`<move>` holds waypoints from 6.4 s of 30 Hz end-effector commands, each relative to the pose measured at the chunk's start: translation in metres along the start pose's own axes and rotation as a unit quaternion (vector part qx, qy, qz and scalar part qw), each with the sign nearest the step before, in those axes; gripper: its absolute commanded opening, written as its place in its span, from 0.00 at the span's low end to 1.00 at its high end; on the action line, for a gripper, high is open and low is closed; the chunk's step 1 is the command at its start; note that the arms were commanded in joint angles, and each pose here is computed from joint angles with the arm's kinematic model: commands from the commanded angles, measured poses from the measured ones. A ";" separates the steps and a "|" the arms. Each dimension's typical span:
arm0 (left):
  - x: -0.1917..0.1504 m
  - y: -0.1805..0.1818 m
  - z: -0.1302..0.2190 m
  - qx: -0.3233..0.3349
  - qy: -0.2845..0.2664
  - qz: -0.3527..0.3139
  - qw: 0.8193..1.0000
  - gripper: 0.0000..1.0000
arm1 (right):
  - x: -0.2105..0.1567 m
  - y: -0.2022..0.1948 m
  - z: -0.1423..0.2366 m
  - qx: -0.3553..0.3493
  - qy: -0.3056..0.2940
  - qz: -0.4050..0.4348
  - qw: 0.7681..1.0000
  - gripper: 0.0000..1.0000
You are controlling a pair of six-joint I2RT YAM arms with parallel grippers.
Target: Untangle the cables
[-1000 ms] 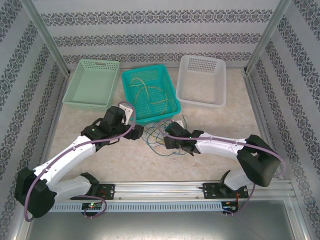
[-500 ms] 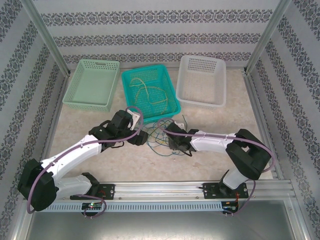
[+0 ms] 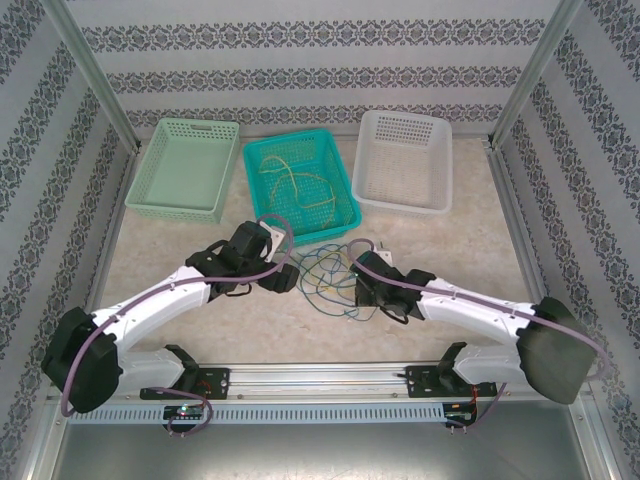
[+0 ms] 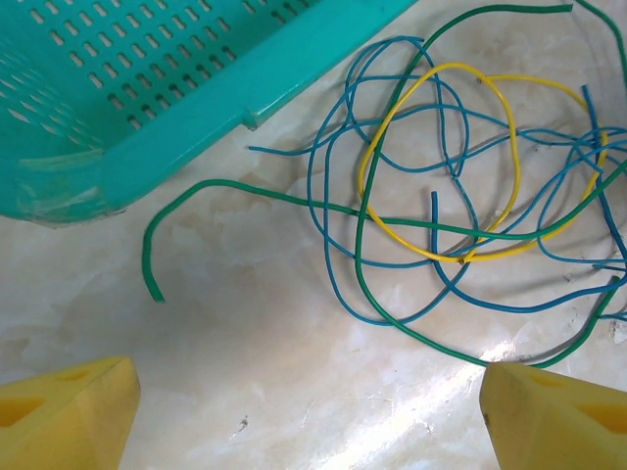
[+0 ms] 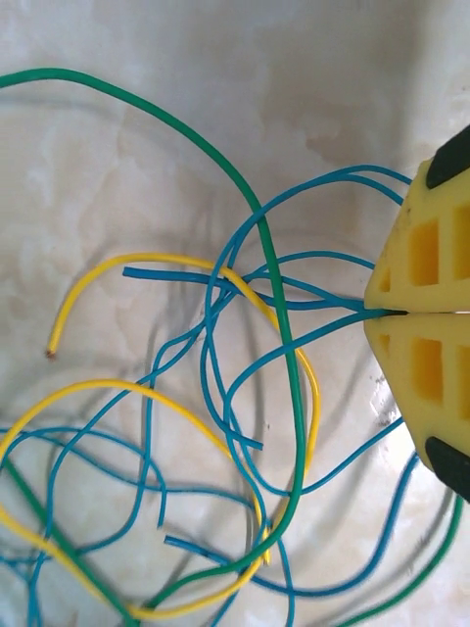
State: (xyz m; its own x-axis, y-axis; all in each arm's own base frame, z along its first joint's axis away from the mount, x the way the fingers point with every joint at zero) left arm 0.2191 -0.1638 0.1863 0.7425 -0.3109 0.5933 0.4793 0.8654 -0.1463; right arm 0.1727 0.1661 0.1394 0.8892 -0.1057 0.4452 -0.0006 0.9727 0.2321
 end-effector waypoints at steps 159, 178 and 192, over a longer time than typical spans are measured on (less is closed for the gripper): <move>0.113 -0.059 0.276 -0.084 -0.435 -0.156 0.883 0.00 | 0.090 0.021 0.046 0.189 -0.124 -0.014 0.974 0.66; 0.129 -0.060 0.266 -0.070 -0.445 -0.128 0.883 0.00 | 0.075 0.086 0.086 0.352 -0.199 0.136 0.904 0.75; 0.141 -0.060 0.256 -0.050 -0.445 -0.124 0.886 0.00 | 0.051 0.113 0.075 0.394 -0.166 0.172 0.887 0.72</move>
State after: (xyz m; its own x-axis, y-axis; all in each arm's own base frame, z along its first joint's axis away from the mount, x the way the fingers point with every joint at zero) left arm 0.1766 -0.1602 0.4653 0.0232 -0.0796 0.9966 0.6513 0.7575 0.0454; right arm 0.1847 0.2440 0.2506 0.6094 -0.0134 0.7927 -0.6500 0.5641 0.5092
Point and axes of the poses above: each hand's point on the last joint's axis, 136 mm out from that joint toward the fingers, its own z axis back along the fingers, its own y axis along the line the jaws close on, x = y × z, the point moved 9 cm from there along z, back along the fingers, and after that the axes turned 2 degrees about -z, right-handed, at the moved point
